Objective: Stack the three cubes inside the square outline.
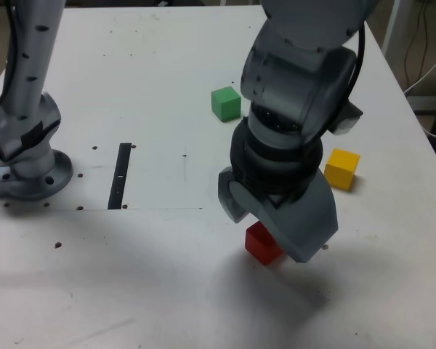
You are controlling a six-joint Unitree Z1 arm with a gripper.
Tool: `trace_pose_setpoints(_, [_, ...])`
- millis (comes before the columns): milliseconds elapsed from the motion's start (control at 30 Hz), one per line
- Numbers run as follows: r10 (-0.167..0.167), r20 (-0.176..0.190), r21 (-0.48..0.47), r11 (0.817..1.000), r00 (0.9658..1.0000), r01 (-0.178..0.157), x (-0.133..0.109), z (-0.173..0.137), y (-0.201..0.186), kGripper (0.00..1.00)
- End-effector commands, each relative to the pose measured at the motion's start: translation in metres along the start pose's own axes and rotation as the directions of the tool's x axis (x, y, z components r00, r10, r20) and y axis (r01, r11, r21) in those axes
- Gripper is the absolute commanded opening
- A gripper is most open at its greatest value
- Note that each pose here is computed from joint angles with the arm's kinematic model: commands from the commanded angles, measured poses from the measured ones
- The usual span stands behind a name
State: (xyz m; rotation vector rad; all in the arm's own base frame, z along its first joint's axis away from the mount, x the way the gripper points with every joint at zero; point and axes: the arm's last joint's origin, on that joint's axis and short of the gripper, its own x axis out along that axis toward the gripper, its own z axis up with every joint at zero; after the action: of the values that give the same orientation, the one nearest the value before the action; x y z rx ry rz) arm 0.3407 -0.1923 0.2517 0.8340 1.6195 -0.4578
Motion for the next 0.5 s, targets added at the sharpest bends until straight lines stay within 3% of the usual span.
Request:
trace_pose_setpoints(0, [0.000, -0.005, 0.006, 1.000, 1.0000, 0.000, 0.004, 0.004, -0.001, 0.99])
trace_pose_setpoints(467, [-0.026, -0.010, 0.002, 1.000, 0.9996, 0.026, 0.023, 0.008, -0.001, 0.99])
